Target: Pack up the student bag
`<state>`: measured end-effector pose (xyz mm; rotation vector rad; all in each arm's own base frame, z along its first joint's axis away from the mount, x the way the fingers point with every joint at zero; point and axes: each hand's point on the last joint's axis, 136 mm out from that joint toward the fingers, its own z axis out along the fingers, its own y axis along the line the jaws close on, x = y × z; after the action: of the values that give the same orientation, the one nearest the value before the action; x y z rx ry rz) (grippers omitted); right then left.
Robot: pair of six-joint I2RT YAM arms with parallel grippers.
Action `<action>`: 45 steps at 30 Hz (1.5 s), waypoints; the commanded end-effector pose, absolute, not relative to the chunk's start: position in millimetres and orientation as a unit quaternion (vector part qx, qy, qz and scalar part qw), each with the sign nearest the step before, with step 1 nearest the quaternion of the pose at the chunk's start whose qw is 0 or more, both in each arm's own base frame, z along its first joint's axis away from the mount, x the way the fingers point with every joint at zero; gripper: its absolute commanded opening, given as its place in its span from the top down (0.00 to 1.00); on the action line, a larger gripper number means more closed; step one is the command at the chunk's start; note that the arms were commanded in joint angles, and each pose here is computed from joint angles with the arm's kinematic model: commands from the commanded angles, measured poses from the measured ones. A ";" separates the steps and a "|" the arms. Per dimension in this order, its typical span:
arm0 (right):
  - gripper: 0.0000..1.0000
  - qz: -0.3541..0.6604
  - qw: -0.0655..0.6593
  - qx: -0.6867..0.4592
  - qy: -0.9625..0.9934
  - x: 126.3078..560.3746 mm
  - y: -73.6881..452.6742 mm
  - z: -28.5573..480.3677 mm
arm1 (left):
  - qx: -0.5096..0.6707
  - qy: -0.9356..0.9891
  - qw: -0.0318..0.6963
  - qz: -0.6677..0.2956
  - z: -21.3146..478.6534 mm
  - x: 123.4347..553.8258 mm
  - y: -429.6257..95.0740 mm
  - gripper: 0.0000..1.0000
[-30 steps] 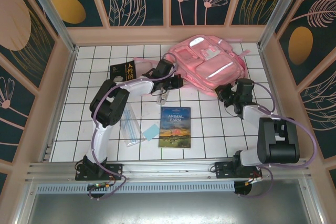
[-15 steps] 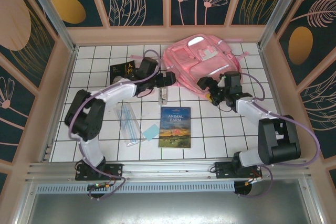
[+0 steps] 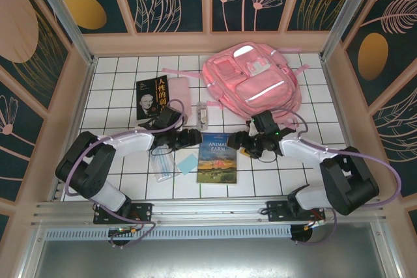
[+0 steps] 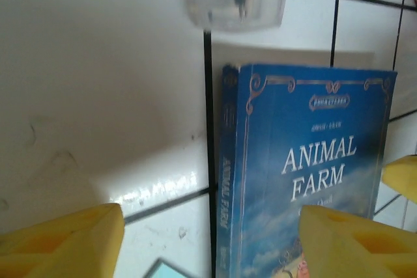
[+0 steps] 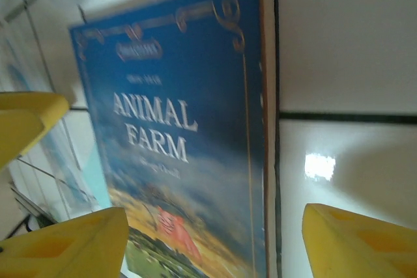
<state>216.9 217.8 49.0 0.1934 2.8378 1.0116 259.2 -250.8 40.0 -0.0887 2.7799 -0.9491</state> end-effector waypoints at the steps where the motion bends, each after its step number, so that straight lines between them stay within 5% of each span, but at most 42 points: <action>1: 0.34 0.330 0.060 0.062 0.940 212.1 225.8 36.1 | -0.015 0.924 0.103 -0.367 53.1 253.7 -269.9 0.36; 10: 0.51 0.376 0.066 0.044 0.923 212.1 248.7 54.1 | 0.005 0.924 0.076 -0.374 30.2 245.4 -300.4 0.59; 18: 0.73 0.382 0.083 0.043 0.919 218.1 250.6 61.1 | -0.012 0.931 0.076 -0.358 19.9 247.6 -295.3 0.61; 27: 0.75 0.396 0.095 0.027 0.913 225.5 259.0 70.6 | -0.019 0.931 0.085 -0.354 23.7 254.4 -296.8 0.60; 30: 0.94 0.396 0.095 0.027 0.913 227.6 260.7 69.5 | -0.024 0.935 0.078 -0.345 15.3 254.1 -295.1 0.60; 32: 1.00 0.395 0.098 0.023 0.913 228.9 260.3 73.0 | -0.026 0.936 0.082 -0.342 18.0 255.6 -294.1 0.52; 36: 1.00 0.391 0.128 0.009 0.911 243.0 251.4 94.9 | -0.014 0.933 0.125 -0.337 43.6 274.8 -294.9 0.20; 45: 1.00 0.464 0.191 -0.016 0.865 281.1 220.4 170.2 | -0.014 0.879 0.272 -0.391 131.8 341.1 -281.4 0.03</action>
<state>276.7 212.1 121.7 0.1331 2.5630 1.1823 312.1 -280.7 84.8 -0.0811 2.5565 -1.0296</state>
